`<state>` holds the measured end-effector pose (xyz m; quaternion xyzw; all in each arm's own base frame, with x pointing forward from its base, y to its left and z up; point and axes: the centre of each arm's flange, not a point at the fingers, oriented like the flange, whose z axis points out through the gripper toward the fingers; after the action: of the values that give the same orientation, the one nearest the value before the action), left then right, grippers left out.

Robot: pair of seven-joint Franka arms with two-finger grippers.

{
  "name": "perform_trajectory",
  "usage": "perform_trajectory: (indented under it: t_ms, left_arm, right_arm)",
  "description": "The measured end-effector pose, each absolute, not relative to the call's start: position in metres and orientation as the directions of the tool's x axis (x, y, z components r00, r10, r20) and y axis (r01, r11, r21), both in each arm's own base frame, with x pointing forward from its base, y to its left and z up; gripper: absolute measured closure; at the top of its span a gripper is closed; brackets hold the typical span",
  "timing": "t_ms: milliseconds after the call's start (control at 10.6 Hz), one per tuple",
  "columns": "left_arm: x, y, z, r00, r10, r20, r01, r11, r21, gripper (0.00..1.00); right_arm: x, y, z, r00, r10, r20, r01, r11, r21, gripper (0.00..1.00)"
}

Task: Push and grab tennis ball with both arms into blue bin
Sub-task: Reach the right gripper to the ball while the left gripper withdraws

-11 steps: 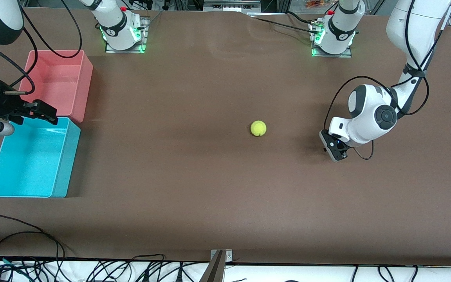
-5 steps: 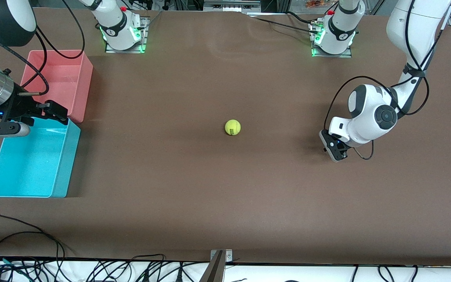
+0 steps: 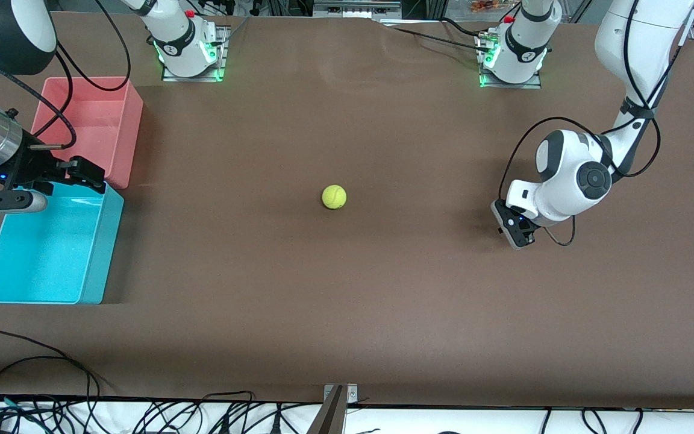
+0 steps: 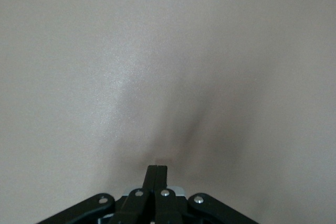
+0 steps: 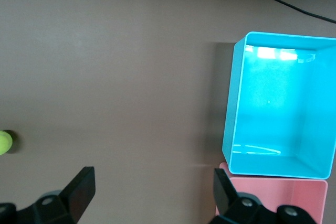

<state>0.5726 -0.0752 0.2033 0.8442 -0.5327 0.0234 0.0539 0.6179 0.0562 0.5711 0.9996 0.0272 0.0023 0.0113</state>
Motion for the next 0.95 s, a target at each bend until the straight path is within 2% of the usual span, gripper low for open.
perform_trajectory:
  t_ms: [189, 474, 663, 947]
  left_arm:
    - [0.573, -0.074, 0.203, 0.432, -0.897, 0.096, -0.902, -0.428, 0.066, 0.99]
    - [0.573, -0.067, 0.202, 0.444, -0.892, 0.091, -0.896, -0.439, 0.064, 0.93]
    - [0.575, -0.053, 0.201, 0.463, -0.882, 0.082, -0.886, -0.460, 0.061, 0.76]
    - [0.576, -0.043, 0.205, 0.478, -0.875, 0.078, -0.878, -0.475, 0.051, 0.35]
  right_arm:
    - [0.619, 0.056, 0.569, 0.998, 0.055, 0.006, 0.054, -0.998, 0.023, 0.00]
    - [0.620, 0.060, 0.567, 0.998, 0.061, 0.005, 0.060, -0.998, 0.022, 0.00]
    - [0.618, 0.081, 0.566, 0.996, 0.094, 0.002, 0.094, -0.995, 0.021, 0.00]
    - [0.612, 0.153, 0.544, 0.978, 0.206, -0.026, 0.207, -0.978, 0.020, 0.00]
